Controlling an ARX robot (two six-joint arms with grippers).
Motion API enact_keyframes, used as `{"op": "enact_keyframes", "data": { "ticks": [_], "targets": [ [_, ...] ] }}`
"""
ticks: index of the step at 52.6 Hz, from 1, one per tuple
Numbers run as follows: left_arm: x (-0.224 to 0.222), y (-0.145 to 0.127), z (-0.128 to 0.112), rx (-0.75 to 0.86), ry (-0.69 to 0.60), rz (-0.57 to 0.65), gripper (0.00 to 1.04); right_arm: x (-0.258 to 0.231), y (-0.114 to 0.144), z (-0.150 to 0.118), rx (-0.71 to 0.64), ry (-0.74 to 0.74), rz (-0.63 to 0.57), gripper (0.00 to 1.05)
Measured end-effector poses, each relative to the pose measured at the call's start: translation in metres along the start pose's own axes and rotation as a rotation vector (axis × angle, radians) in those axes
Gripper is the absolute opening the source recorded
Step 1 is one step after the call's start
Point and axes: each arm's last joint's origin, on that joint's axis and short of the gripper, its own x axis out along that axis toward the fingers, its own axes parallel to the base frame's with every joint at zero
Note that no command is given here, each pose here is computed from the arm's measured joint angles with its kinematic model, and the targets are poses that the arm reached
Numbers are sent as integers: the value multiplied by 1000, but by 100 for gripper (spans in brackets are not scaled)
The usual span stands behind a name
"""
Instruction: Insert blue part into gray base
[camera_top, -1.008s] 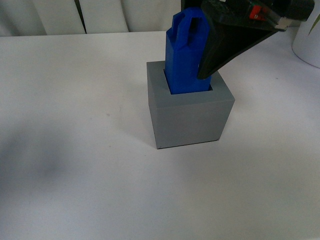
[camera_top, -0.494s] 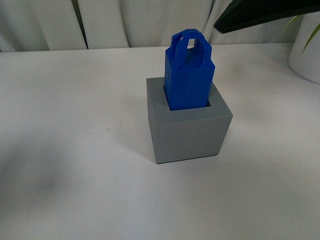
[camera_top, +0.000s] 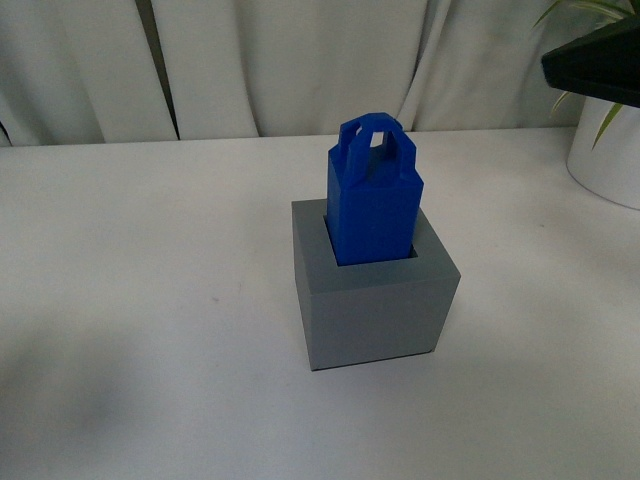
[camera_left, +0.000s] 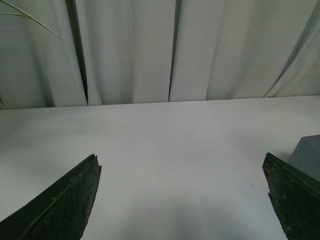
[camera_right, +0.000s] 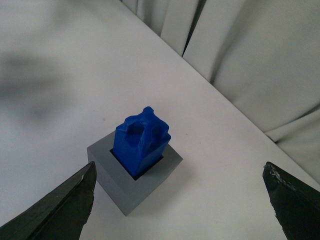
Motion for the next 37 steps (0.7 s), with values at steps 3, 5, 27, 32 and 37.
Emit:
{"op": "enact_keyframes", "data": {
  "ticks": [3,5,27,32,37],
  "targets": [
    [0,0,0,0,0,0,99,0,1,-1,28,2,1,97],
    [0,0,0,0,0,0,99,1,1,-2,39,4,2,97],
    [0,0,0,0,0,2,99,-28,21,-46,373,-203,-905,48],
    [0,0,0,0,0,0,99,-36,33,-65,405,-202,-892,24],
    [0,0,0,0,0,2,99,-43,41,-76,410,-206,-888,6]
  ]
}}
